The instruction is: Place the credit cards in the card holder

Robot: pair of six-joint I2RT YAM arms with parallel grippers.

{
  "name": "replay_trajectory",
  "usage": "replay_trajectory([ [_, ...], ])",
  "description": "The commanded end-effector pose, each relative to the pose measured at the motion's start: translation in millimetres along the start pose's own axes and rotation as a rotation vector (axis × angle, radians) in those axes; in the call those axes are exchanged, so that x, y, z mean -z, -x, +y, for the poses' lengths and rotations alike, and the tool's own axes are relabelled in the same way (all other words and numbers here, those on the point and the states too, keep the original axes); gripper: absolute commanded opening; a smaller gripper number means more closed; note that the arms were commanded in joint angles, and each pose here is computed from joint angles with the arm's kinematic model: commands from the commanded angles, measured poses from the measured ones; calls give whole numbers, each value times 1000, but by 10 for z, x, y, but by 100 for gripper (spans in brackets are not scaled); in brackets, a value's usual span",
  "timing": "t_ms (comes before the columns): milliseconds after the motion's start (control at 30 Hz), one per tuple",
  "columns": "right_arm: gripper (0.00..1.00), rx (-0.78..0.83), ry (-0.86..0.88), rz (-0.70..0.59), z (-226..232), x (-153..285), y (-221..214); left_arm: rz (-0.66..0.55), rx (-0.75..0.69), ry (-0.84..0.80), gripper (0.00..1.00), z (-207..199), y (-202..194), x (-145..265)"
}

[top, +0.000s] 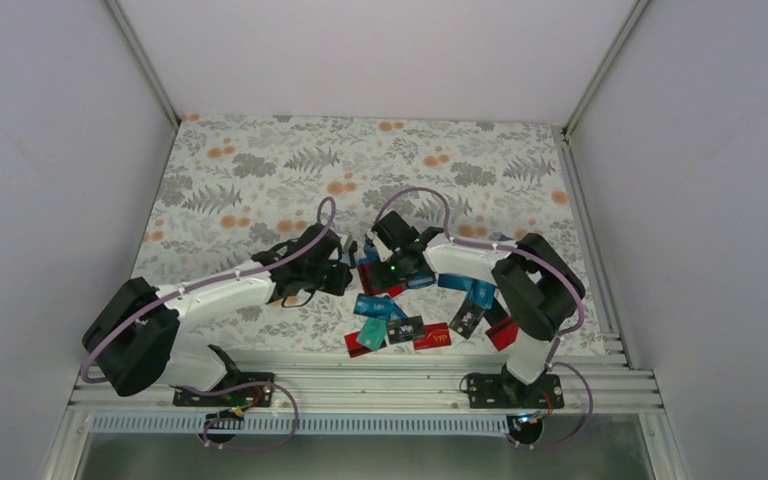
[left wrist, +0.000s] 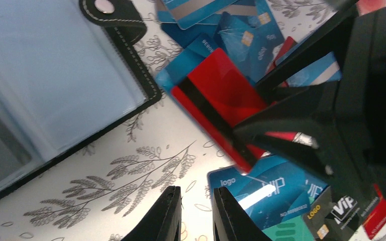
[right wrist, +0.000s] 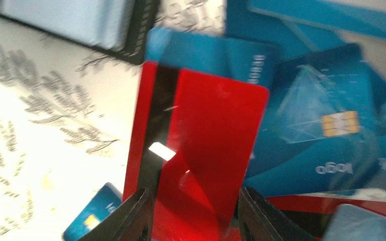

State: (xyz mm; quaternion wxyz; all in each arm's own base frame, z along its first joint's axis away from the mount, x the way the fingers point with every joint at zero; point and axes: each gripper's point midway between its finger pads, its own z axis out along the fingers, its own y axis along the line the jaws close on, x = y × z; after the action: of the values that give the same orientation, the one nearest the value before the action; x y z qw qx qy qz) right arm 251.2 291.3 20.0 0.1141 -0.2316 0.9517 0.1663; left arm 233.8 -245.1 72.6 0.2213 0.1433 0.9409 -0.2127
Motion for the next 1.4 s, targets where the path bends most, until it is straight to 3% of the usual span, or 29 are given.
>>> replay_trajectory([
  [0,44,-29,161,132,224,-47,-341,-37,27,-126,17,-218,84,-7],
  [167,52,-53,237,103,304,149,-288,-29,56,-127,17,-201,69,-159],
  [400,62,-220,290,5,65,372,-200,-22,62,-80,17,-133,180,-351],
  [533,62,-276,411,3,159,405,-193,17,87,-65,17,-72,132,-449],
  [800,60,-336,548,36,314,373,-133,106,118,-101,34,-86,-58,-536],
  [1100,57,-413,579,111,242,101,-222,152,143,-163,31,-156,-160,-668],
  [1367,53,-414,662,98,257,191,-173,165,159,-226,27,-241,-193,-668],
])
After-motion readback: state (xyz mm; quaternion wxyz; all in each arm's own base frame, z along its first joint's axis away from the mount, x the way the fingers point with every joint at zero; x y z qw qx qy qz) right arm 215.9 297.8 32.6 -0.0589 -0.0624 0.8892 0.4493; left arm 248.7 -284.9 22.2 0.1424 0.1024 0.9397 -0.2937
